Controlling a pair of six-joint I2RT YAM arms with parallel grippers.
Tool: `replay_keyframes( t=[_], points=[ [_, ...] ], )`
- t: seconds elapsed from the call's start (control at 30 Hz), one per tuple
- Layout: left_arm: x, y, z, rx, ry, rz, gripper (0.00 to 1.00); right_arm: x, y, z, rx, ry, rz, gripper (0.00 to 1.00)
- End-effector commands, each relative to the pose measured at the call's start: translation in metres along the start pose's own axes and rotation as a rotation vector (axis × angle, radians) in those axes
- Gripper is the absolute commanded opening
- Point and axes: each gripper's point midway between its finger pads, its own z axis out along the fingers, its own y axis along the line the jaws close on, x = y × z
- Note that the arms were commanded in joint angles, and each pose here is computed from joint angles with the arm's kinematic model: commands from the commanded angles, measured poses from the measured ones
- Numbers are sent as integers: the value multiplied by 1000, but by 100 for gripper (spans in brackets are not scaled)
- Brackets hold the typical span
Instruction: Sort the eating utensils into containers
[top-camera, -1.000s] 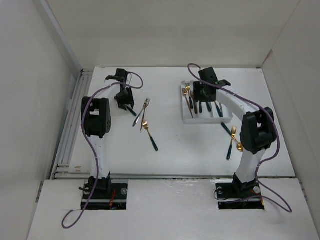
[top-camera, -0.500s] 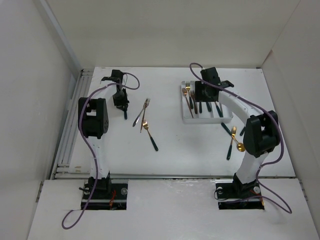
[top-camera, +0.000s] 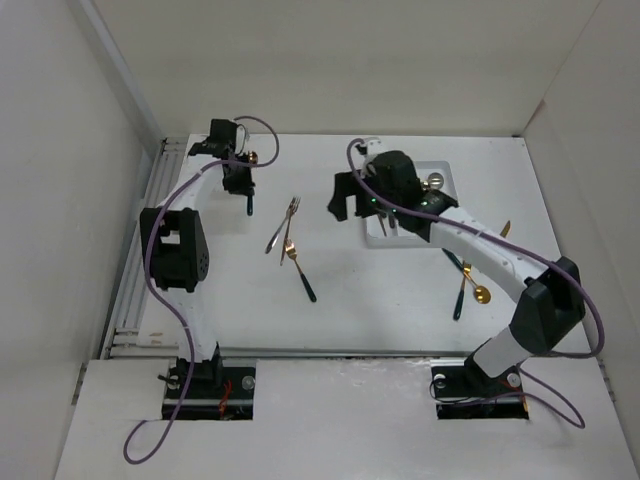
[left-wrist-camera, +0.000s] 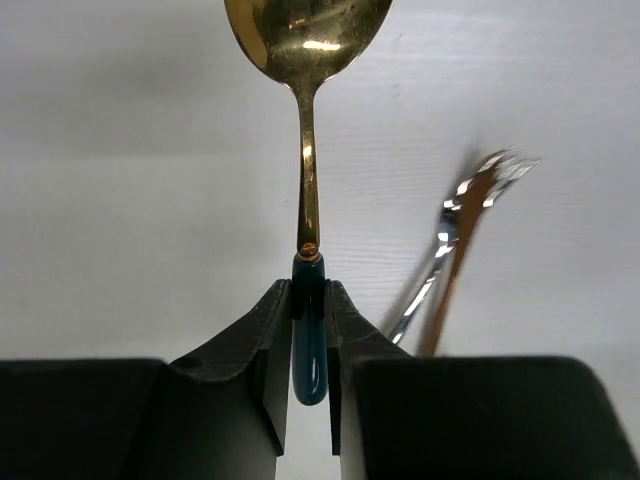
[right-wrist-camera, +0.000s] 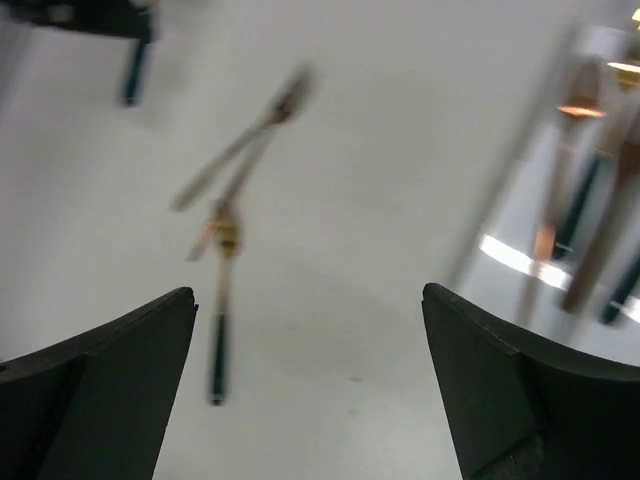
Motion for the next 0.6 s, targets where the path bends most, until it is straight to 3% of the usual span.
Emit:
replay_keyframes(
  t=[0.0,0.17,0.27,0.57],
  points=[
    [-67,-45,-85,131,-293,84,0,-38,92,6,-263,-150,45,100],
    [-68,-83,-121,260,-364,110,0,-68,175,16,-482,-194,111,100],
    [-70,-103,-136,309,-389,111,0,-72,195,33,-524,-190,144,99],
    [-58,-127,-152,358,-370,97,0,-88,191,64,-444,-224,277,88]
  ],
)
